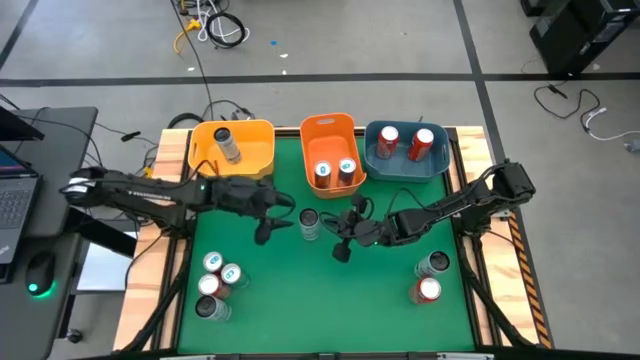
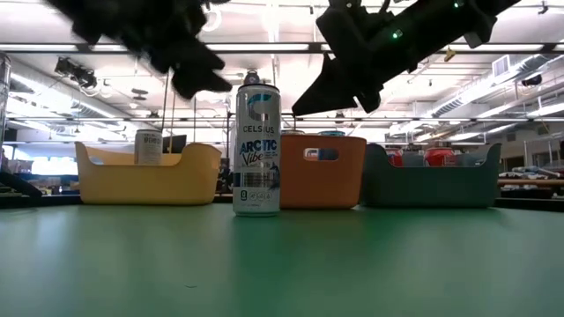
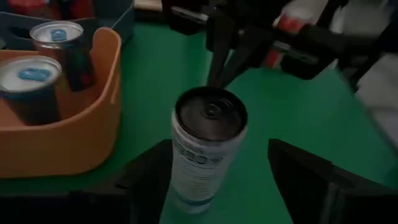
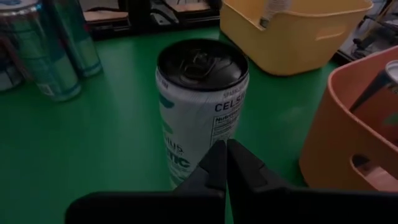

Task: Sort soda cans
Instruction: Put the white blue soda can into the yellow bin

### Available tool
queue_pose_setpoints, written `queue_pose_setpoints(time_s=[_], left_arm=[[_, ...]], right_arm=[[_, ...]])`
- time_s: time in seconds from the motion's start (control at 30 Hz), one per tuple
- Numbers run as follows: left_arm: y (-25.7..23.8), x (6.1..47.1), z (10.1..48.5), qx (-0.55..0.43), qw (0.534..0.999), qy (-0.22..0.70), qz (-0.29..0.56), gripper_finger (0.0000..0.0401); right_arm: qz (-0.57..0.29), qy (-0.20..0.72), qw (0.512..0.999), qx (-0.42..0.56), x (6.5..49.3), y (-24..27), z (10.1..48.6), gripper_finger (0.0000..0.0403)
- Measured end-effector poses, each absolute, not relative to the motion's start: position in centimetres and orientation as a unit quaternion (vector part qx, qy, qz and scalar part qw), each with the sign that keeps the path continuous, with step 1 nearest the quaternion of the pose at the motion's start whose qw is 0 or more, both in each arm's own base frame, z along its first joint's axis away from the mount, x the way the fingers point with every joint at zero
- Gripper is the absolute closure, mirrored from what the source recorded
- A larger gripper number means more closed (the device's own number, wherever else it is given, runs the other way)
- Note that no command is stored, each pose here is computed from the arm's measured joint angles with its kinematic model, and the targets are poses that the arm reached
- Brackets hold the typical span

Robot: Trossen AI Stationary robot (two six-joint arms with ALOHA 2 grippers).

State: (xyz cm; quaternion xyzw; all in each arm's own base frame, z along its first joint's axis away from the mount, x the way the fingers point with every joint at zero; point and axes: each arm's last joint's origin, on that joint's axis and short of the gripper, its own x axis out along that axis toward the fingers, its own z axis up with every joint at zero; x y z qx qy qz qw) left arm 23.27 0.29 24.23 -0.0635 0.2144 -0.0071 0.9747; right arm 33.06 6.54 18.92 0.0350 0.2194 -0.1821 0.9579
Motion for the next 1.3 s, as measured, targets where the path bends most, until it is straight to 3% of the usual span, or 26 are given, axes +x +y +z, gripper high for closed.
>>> queue_pose_setpoints(time_s=[0.3, 0.6, 0.93, 1.17, 1.3], left_arm=[[0.3, 27.8, 29.0, -0.029, 0.945, 0.323, -0.025, 0.0095], [0.4, 32.0, 27.8, 0.003, 0.904, 0.426, -0.033, 0.0095], [0.4, 33.7, 25.9, 0.017, 0.886, 0.461, -0.046, 0.0096], [0.5, 33.8, 25.5, 0.033, 0.879, 0.475, -0.026, 0.0146], [1.4, 33.2, 26.7, 0.035, 0.865, 0.500, 0.016, 0.0150]], right_arm=[[-0.160, 0.216, 0.963, 0.014, 32.6, 7.5, 19.6, 0.0403], [-0.148, 0.227, 0.963, 0.003, 32.2, 8.4, 19.5, 0.0403], [-0.143, 0.234, 0.962, -0.002, 32.1, 8.7, 19.4, 0.0403], [-0.143, 0.235, 0.962, -0.002, 32.1, 8.7, 19.4, 0.0403], [-0.143, 0.237, 0.961, -0.002, 32.0, 8.7, 19.4, 0.0403]])
